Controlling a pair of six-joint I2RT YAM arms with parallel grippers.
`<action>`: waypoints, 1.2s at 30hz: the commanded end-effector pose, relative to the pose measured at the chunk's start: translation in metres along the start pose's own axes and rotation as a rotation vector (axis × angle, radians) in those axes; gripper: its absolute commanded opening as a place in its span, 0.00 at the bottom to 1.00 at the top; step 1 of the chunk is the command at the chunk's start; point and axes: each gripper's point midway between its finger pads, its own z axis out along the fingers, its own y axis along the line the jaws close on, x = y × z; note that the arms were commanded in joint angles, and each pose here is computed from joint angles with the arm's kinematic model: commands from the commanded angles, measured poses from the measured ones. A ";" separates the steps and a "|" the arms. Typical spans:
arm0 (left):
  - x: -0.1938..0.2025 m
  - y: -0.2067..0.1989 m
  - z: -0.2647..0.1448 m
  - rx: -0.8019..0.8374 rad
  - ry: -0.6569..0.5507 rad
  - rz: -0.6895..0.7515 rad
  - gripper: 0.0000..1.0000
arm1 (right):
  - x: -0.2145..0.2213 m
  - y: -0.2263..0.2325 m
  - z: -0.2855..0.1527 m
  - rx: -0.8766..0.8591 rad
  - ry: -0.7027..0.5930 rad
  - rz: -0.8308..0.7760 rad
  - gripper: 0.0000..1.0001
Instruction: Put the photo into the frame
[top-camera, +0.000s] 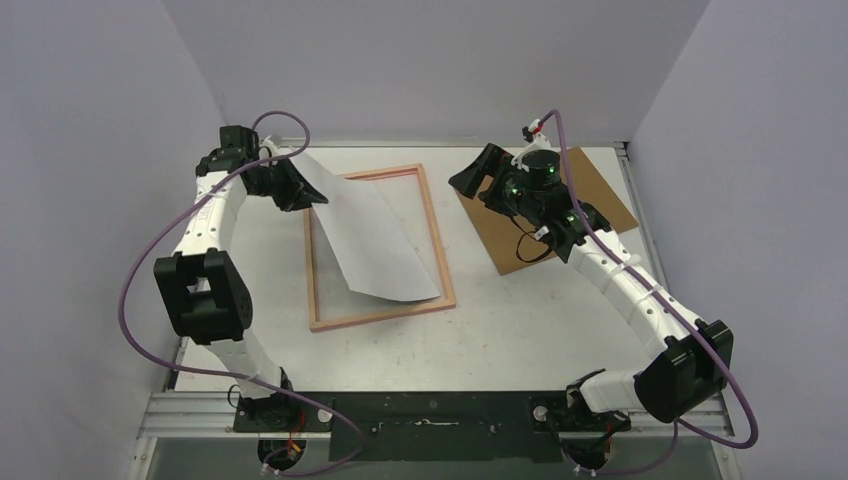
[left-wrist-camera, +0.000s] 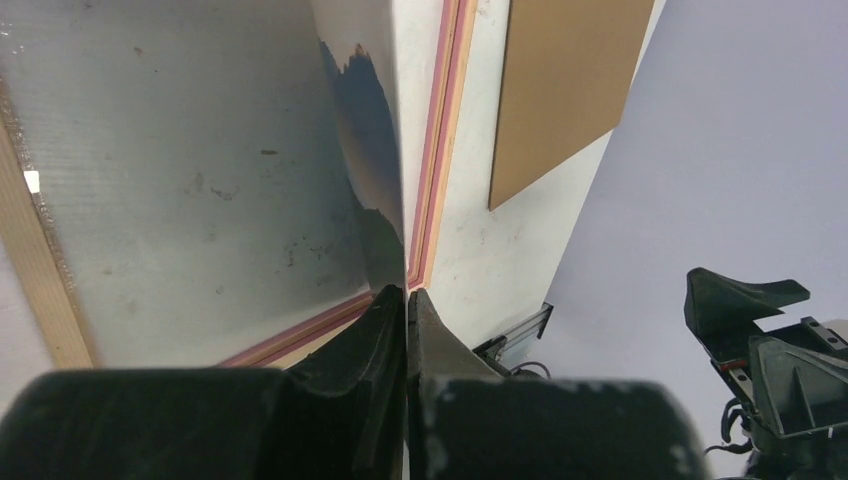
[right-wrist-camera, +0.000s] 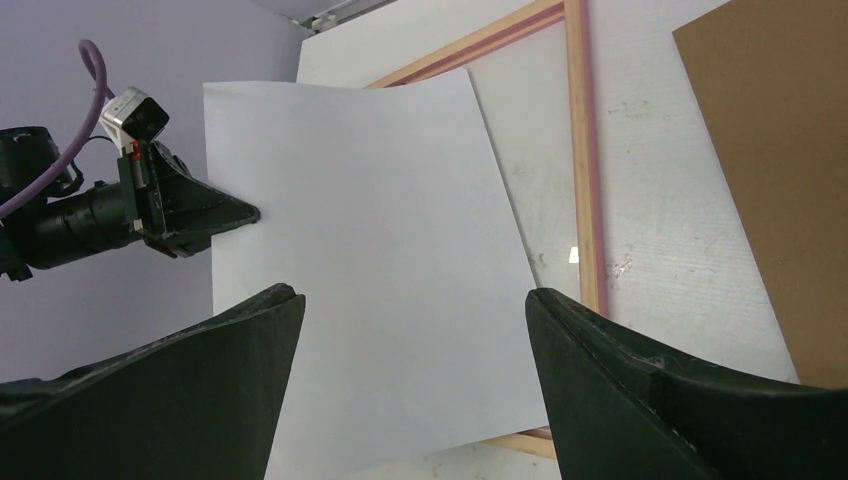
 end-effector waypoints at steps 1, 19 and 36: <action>-0.010 -0.011 -0.010 0.101 0.048 0.103 0.00 | -0.015 -0.003 -0.011 0.024 -0.068 -0.026 0.84; -0.024 0.029 0.026 0.068 0.178 0.090 0.00 | 0.007 -0.025 0.016 0.068 0.016 -0.031 0.84; -0.038 0.044 0.070 0.108 0.229 0.048 0.00 | 0.021 -0.035 0.032 0.079 0.062 -0.016 0.84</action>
